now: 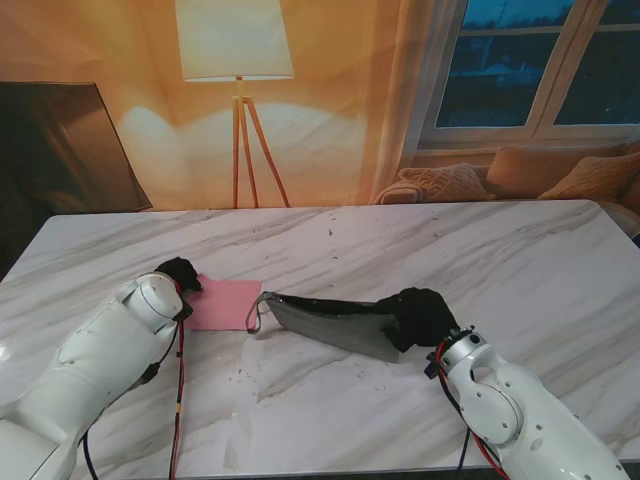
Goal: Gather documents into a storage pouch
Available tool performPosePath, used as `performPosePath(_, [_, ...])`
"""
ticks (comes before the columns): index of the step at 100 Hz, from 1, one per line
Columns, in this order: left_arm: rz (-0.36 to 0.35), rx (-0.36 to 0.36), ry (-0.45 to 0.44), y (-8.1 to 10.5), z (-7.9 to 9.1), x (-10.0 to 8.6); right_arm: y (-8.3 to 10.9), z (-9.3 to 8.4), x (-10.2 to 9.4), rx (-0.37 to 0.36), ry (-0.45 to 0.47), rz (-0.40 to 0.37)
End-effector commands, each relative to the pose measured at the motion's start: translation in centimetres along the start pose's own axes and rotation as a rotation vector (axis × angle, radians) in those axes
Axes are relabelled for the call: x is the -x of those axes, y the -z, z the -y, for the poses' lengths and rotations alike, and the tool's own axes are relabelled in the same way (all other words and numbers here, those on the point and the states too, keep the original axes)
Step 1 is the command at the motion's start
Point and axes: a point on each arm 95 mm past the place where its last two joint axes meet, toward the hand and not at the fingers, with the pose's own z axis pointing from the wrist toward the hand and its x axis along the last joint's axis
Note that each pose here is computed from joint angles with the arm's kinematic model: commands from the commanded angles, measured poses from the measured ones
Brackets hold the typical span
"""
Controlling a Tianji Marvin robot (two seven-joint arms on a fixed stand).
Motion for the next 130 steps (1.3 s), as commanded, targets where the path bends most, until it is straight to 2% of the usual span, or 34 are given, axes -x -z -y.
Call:
performPosePath(1, [0.001,0.018,0.006,0.0,-0.2,-0.2,0.1,0.4,0.0,-0.021,0.001,0.005])
performPosePath(38, [0.009,0.012,0.029,0.0,-0.5,-0.8,0.1,0.5,0.0,-0.022,-0.003,0.007])
performPosePath(67, [0.014,0.037,0.032,0.0,-0.6,-1.3,0.0,0.6,0.0,-0.021,-0.005,0.008])
performPosePath(105, [0.012,0.056,-0.076,0.1,0.1,-1.5,0.0,0.7,0.0,-0.02,-0.008,0.007])
performPosePath(130, [0.019,0.091,-0.101,-0.5,0.2,-1.8,0.0,0.7,0.1,-0.02,-0.007,0.011])
